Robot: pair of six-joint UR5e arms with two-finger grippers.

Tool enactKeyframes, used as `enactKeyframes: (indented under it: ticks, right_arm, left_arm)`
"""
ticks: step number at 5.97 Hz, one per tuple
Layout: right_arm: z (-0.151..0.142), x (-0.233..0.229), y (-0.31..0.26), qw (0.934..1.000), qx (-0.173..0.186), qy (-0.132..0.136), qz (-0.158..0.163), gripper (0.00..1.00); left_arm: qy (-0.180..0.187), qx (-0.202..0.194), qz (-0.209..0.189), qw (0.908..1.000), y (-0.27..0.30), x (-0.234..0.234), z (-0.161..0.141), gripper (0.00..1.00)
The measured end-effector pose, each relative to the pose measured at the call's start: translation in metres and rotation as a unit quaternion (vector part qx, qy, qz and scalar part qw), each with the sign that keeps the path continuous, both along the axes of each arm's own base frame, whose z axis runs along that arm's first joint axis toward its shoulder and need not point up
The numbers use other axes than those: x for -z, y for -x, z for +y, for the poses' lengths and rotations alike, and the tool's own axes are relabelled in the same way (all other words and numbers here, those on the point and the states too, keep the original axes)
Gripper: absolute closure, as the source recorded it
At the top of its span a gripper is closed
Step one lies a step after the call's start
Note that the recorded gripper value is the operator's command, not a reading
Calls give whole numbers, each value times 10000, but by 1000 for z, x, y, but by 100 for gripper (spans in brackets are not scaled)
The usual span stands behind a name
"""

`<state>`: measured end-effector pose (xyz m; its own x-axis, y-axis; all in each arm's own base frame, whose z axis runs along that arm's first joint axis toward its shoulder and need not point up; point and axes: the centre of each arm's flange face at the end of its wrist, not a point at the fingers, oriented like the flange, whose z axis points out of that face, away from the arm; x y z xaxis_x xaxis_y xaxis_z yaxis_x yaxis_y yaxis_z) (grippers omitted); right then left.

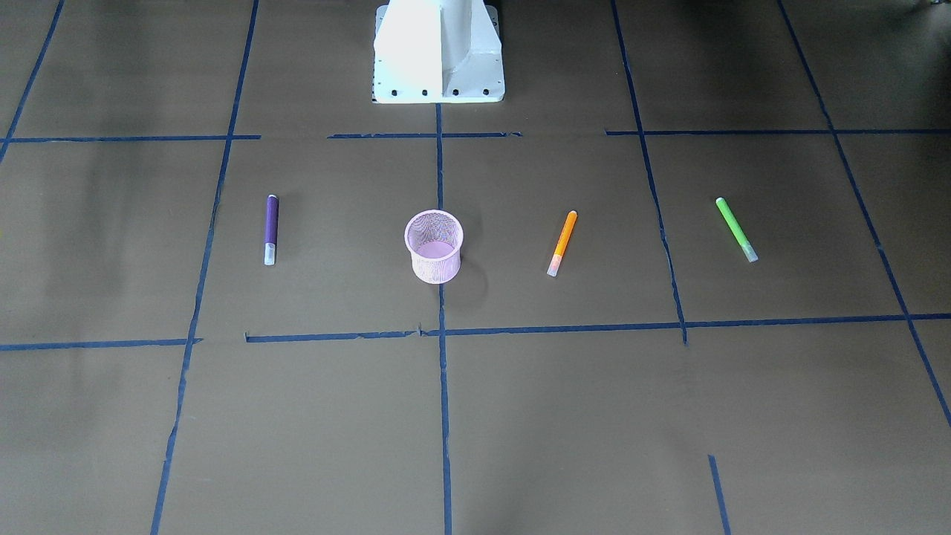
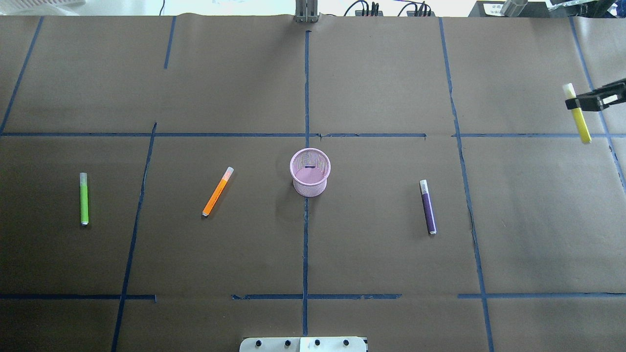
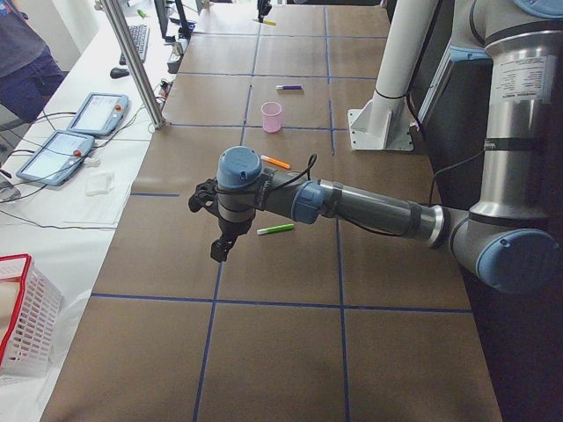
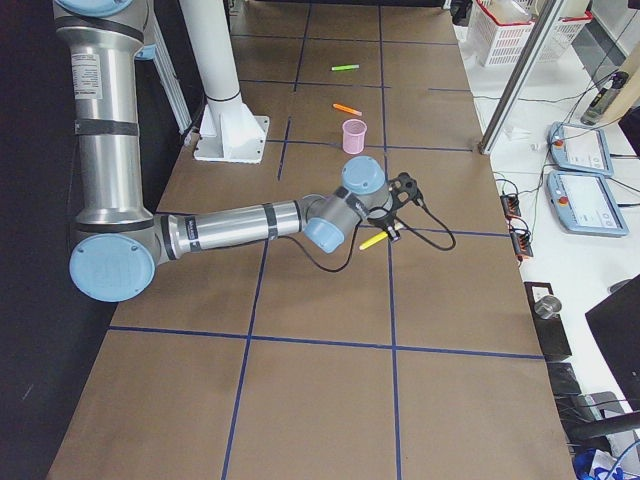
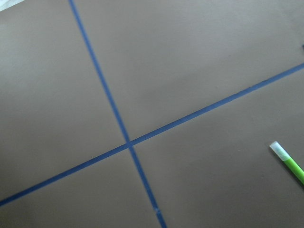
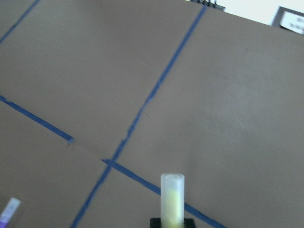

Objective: Collect pens into pen holder
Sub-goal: 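Grasp the yellow highlighter with the right gripper and lift it, then carry the yellow highlighter over the lavender cup and lower it in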

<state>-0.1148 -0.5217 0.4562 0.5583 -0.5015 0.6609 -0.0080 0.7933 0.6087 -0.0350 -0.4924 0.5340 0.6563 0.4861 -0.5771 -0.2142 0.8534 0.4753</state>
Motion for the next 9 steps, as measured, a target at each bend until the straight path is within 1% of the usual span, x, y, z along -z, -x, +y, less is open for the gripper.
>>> enactKeyframes:
  ticks: [1, 2, 3, 4, 5, 6, 7, 8, 9]
  right_arm:
    - [-15, 56, 38, 9991, 161, -296, -260, 100]
    - [-24, 111, 81, 9974, 214, -410, -549, 100]
    - [-24, 164, 134, 9955, 137, -538, -774, 100]
    - [-11, 208, 199, 9934, -64, -677, -928, 100]
    - [10, 242, 256, 9905, -384, -783, -1060, 100]
    - [31, 271, 299, 9865, -677, -902, -1190, 100]
    - [50, 288, 330, 9834, -845, -981, -1274, 100]
    - [63, 296, 356, 9810, -1020, -1039, -1279, 100]
    - [75, 297, 378, 9803, -1102, -1065, -1242, 99]
  left_arm:
    - [-207, -185, 18, 9996, -19, 5, -3, 0]
    - [-332, -309, 35, 9990, -31, 10, -5, 0]
    - [-397, -364, 46, 9985, -37, 13, -6, 0]
    - [-428, -388, 51, 9983, -39, 16, -7, 0]
    - [-442, -397, 53, 9982, -40, 17, -8, 0]
    - [-447, -400, 54, 9982, -40, 17, -8, 0]
    - [-447, -402, 54, 9982, -41, 18, -8, 0]
    - [-450, -402, 54, 9982, -41, 18, -8, 0]
    - [-450, -402, 54, 9982, -41, 18, -8, 0]
